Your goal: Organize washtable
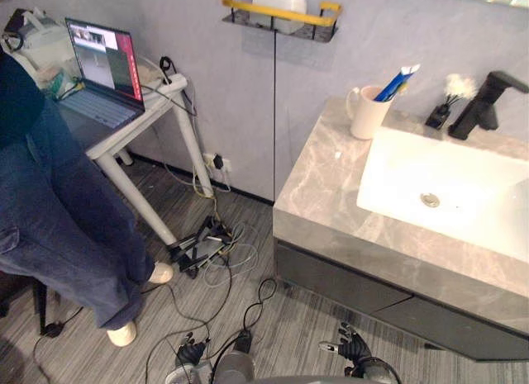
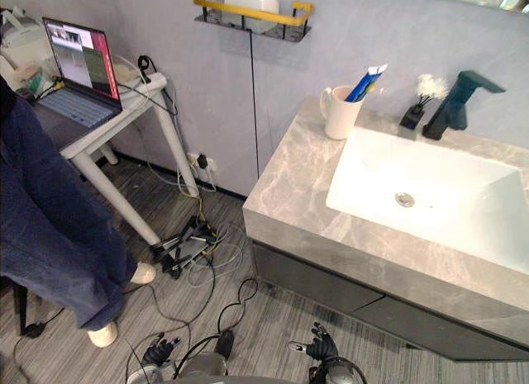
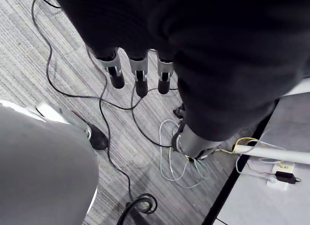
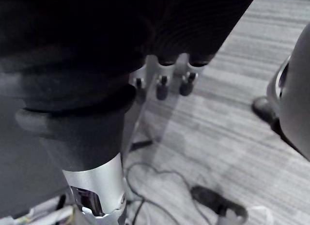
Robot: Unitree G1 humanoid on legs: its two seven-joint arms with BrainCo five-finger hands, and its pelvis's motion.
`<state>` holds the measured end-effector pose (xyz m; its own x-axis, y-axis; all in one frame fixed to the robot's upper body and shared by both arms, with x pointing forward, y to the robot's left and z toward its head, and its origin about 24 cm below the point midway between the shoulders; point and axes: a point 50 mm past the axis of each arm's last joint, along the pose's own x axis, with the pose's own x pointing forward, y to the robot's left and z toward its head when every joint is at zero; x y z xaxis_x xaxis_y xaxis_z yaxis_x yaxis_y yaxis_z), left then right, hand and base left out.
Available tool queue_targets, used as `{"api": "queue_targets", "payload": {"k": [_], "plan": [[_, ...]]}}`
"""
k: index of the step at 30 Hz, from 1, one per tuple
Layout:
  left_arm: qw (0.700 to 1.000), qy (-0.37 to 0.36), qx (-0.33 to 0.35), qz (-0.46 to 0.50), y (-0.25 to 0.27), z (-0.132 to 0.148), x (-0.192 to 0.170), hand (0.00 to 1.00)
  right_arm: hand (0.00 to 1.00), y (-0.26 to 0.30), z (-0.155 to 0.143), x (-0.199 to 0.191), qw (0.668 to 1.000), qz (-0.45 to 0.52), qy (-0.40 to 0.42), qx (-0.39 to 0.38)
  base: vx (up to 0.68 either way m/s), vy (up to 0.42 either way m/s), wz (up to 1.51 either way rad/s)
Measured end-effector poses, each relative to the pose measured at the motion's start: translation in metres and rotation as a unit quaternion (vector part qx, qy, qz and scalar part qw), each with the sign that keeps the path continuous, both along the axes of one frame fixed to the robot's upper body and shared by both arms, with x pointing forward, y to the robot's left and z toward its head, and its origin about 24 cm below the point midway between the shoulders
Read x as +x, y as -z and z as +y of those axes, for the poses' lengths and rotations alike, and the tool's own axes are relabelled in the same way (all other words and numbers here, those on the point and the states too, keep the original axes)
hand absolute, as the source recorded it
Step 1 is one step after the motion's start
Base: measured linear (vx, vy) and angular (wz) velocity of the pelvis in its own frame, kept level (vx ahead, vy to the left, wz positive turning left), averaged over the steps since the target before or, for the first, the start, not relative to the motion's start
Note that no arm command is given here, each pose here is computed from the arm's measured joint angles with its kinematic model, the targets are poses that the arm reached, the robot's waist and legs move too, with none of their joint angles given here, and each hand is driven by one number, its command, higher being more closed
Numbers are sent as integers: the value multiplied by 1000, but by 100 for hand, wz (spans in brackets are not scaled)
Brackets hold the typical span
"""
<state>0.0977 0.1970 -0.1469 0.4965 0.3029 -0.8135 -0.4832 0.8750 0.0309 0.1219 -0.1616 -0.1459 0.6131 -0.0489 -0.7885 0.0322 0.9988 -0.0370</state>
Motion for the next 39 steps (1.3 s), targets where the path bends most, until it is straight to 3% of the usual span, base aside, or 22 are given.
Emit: {"api": "queue_targets", "payload": {"k": [12,18,23,30,34,39], "plan": [[999,4,45,4,-3,23,-3,0,0,4,4,-3,999,15,32,19,-41,188,-16],[998,37,41,16,0,14,-1,0,0,1,-5,4,999,6,42,10,-93,144,-68],[996,75,47,29,2,12,-2,0,0,-2,-2,14,1000,-7,3,2,-49,111,-81],[994,100,33,34,5,11,-5,0,0,11,-10,-9,999,49,5,2,58,-29,-17],[989,145,16,31,7,-10,2,0,0,14,-33,-23,996,80,0,-32,20,-77,-42],[984,178,19,19,5,-17,14,0,0,14,-34,-26,996,85,1,-34,-90,-98,31]]}}
